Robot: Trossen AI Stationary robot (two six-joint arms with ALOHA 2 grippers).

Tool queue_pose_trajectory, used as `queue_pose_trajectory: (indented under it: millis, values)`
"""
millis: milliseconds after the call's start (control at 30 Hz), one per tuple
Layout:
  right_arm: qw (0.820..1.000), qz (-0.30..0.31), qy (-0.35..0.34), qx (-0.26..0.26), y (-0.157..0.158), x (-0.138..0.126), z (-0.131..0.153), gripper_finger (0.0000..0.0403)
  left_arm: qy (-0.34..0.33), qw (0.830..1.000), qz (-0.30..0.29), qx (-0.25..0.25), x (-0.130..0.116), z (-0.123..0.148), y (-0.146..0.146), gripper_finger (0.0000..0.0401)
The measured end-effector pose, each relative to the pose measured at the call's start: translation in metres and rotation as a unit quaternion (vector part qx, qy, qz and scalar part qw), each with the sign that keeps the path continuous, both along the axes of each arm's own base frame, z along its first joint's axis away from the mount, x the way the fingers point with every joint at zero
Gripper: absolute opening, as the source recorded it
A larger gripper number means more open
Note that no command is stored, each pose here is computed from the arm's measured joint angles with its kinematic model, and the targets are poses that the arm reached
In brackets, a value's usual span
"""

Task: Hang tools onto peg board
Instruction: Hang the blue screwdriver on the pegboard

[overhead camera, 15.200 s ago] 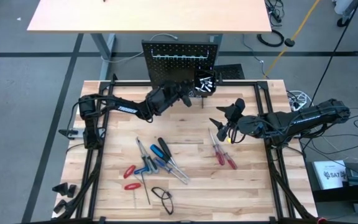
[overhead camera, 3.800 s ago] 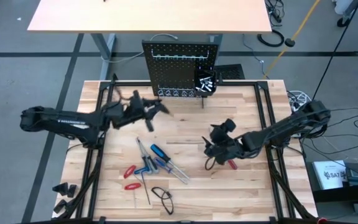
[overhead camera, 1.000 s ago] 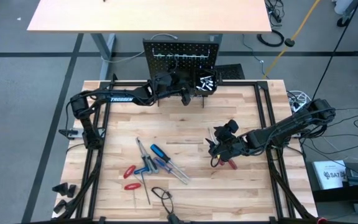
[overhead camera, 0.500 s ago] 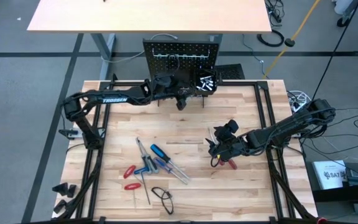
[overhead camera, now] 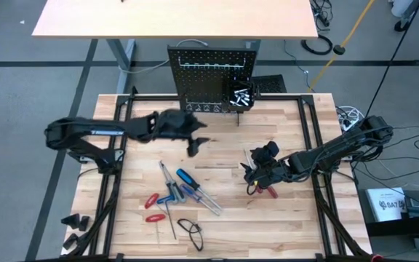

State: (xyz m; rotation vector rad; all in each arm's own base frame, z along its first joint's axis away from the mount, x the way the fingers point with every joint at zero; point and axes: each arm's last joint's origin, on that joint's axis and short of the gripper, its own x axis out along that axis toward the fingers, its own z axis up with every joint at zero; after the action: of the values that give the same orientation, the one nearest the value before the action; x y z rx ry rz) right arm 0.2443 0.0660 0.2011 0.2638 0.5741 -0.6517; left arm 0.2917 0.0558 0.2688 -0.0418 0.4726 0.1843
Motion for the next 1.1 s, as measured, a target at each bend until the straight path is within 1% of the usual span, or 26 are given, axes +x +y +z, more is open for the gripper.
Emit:
queue_pose_trajectory:
  millis: [100, 233, 300, 400, 500, 600, 700, 767, 900, 1100]
  values:
    - [1.0, -0.011, -0.009, 0.011, 0.0, 0.0, 0.0, 0.0315, -0.029, 0.999, 0.007, -0.024, -0.021, -0.014, -0.019, 0.0286]
    - [1.0, -0.016, -0.009, 0.016, 0.001, 0.002, -0.004, 0.0315, -0.109, 0.993, 0.013, -0.042, -0.044, -0.033, -0.041, 0.0286]
    - [1.0, -0.016, -0.012, 0.018, 0.002, 0.005, -0.007, 0.0315, -0.163, 0.986, 0.014, -0.041, -0.053, -0.041, -0.048, 0.0286]
    - [1.0, -0.007, -0.026, 0.011, 0.004, 0.014, -0.011, 0.0315, -0.243, 0.969, 0.012, -0.034, -0.063, -0.046, -0.053, 0.0286]
    - [0.999, 0.015, -0.052, 0.0, 0.006, 0.028, -0.013, 0.0315, -0.287, 0.957, 0.013, -0.03, -0.068, -0.047, -0.053, 0.0286]
    - [0.995, 0.066, -0.073, -0.004, 0.01, 0.042, -0.016, 0.0315, -0.294, 0.955, 0.012, -0.029, -0.069, -0.047, -0.053, 0.0286]
    - [0.988, 0.119, -0.097, -0.005, 0.013, 0.053, -0.017, 0.0315, -0.295, 0.955, 0.01, -0.029, -0.069, -0.047, -0.053, 0.0286]
    - [0.983, 0.146, -0.11, -0.009, 0.014, 0.059, -0.018, 0.0315, -0.29, 0.956, -0.002, -0.034, -0.069, -0.048, -0.054, 0.0286]
    - [0.977, 0.167, -0.127, -0.032, 0.015, 0.066, -0.02, 0.0315, -0.283, 0.958, -0.031, -0.042, -0.069, -0.049, -0.059, 0.0286]
    - [0.974, 0.172, -0.139, -0.056, 0.012, 0.073, -0.024, 0.0315, -0.277, 0.959, -0.048, -0.047, -0.069, -0.05, -0.065, 0.0286]
